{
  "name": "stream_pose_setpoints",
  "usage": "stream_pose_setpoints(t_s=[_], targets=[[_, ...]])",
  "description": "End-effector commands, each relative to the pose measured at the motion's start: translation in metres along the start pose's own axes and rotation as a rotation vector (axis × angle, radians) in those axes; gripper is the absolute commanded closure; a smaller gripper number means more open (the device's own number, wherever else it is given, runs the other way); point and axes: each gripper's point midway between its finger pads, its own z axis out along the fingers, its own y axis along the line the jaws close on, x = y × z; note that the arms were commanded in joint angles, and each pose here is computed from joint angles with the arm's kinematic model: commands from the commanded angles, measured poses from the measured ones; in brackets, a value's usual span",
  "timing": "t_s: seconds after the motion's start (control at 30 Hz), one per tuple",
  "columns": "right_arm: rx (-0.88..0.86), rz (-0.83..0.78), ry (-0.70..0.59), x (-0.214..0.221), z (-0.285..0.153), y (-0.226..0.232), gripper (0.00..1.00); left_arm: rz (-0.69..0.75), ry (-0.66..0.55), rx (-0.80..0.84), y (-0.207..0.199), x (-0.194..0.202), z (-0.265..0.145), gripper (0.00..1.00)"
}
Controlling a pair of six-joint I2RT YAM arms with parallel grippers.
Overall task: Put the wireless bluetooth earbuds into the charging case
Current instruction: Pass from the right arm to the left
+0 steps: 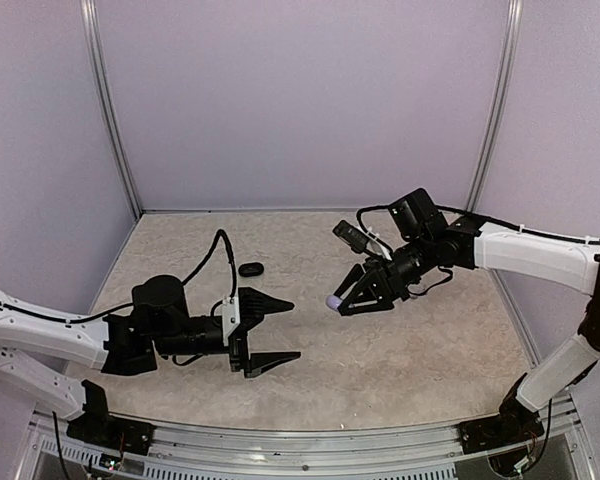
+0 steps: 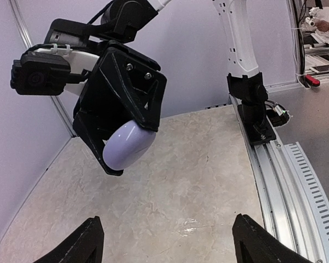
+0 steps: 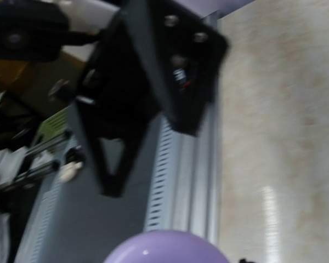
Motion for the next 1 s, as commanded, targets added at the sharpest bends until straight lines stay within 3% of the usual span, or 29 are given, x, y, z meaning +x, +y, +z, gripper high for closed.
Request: stream_pose_setpoints(t_s=[0.0, 0.43, 0.97], targets=[[-0.144, -0.012, 0.028, -0.001, 0.008, 0.036, 0.71, 0.060, 0.026, 0.059, -0.011, -0.006, 0.009, 0.21], [-0.269, 0.012, 0.144, 0.020, 0.049, 0.058, 0.71, 0.151, 0.066, 0.088, -0.031, -0.009, 0.025, 0.36], [-0.321, 0.036, 0.177, 0.030, 0.062, 0.064, 0.73, 0.185, 0.060, 0.132, -0.045, -0.013, 0.035, 0.55]])
